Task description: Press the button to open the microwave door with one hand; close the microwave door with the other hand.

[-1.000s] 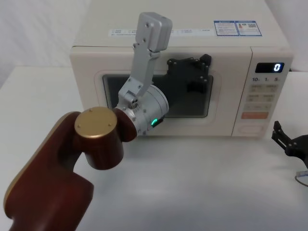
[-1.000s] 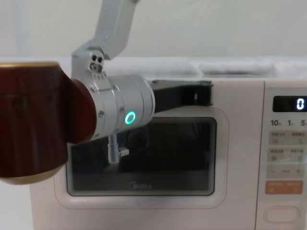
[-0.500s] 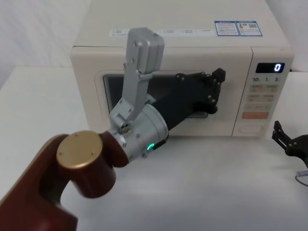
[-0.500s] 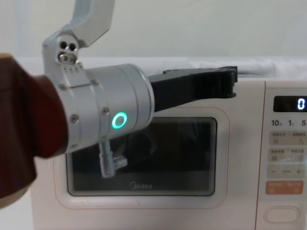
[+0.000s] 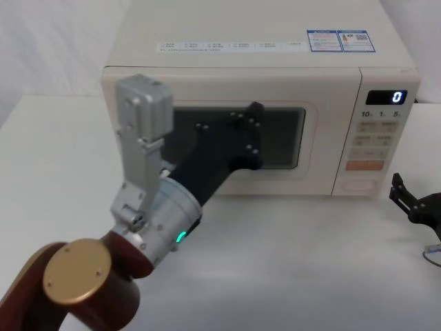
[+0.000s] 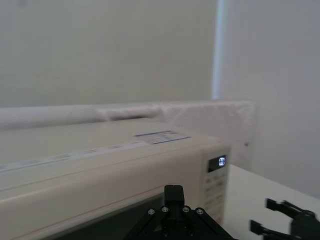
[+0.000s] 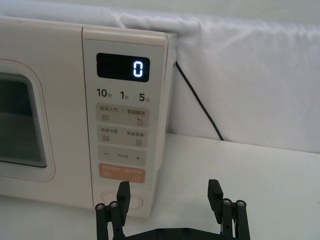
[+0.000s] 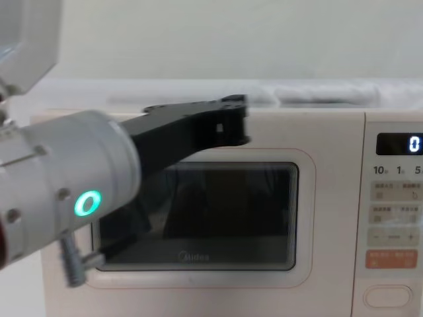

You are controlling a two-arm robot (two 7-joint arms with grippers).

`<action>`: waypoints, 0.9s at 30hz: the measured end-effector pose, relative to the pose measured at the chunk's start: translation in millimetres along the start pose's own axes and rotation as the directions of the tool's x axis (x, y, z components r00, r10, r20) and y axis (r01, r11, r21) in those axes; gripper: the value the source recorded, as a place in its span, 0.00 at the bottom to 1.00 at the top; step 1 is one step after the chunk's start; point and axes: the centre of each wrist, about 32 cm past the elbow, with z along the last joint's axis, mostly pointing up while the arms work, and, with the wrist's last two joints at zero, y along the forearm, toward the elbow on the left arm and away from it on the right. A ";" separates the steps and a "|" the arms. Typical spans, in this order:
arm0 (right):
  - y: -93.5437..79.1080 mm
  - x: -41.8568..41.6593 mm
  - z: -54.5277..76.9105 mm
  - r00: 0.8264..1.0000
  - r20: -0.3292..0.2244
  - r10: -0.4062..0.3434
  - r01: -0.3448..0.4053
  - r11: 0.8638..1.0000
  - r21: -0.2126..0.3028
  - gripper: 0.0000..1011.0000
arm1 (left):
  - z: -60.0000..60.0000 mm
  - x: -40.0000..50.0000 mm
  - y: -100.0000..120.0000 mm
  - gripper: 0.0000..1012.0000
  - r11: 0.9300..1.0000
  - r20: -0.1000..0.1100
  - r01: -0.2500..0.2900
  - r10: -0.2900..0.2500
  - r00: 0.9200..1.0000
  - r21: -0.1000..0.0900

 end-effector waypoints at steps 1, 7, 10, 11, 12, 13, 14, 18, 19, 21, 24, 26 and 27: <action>0.0 0.0 0.0 1.000 0.000 0.000 0.000 1.000 0.000 0.99 | -0.8 0.5 4.4 0.00 1.000 -0.001 -0.028 0.028 1.000 -0.005; 0.0 0.0 0.0 1.000 0.000 0.000 0.000 1.000 0.000 0.99 | -7.6 3.3 19.8 0.00 0.992 0.012 -0.124 0.124 0.992 -0.003; 0.0 0.0 0.0 1.000 0.000 0.000 0.000 1.000 0.000 0.99 | -14.8 7.8 30.8 0.00 0.982 0.032 -0.188 0.187 0.982 0.014; 0.0 0.0 0.0 1.000 0.000 0.000 0.000 1.000 0.000 0.99 | -18.4 10.9 35.7 0.00 0.976 0.041 -0.219 0.218 0.975 0.023; 0.0 0.0 0.0 1.000 0.000 0.000 0.000 1.000 0.000 0.99 | -20.3 12.5 38.5 0.00 0.972 0.044 -0.235 0.234 0.971 0.028; 0.0 0.0 0.0 1.000 0.000 0.000 0.000 1.000 0.000 0.99 | -22.2 14.1 41.0 0.00 0.968 0.047 -0.250 0.249 0.967 0.033; 0.0 0.0 0.0 1.000 0.000 0.000 0.000 1.000 0.000 0.99 | -23.5 15.8 43.1 0.00 0.964 0.050 -0.264 0.262 0.964 0.036; 0.0 0.0 0.0 1.000 0.000 0.000 0.000 1.000 0.000 0.99 | -30.4 24.6 55.4 0.00 0.942 0.064 -0.332 0.328 0.942 0.049; 0.0 0.0 0.0 1.000 0.000 0.000 0.000 1.000 0.000 0.99 | -33.3 28.2 61.0 0.00 0.933 0.069 -0.356 0.353 0.933 0.052; 0.0 0.0 0.0 1.000 0.000 0.000 0.000 1.000 0.000 0.99 | -36.3 33.7 68.3 0.00 0.920 0.074 -0.388 0.384 0.920 0.051; 0.0 0.0 0.0 1.000 0.000 0.000 0.000 1.000 0.000 0.99 | -39.9 39.5 76.7 0.00 0.905 0.078 -0.422 0.417 0.905 0.051; 0.0 0.0 0.0 1.000 0.000 0.000 0.000 1.000 0.000 0.99 | -41.5 42.3 80.1 0.00 0.899 0.079 -0.435 0.431 0.899 0.052; 0.0 0.0 0.0 1.000 0.000 0.000 0.000 1.000 0.000 0.99 | -43.3 45.2 83.5 0.00 0.892 0.082 -0.448 0.444 0.892 0.054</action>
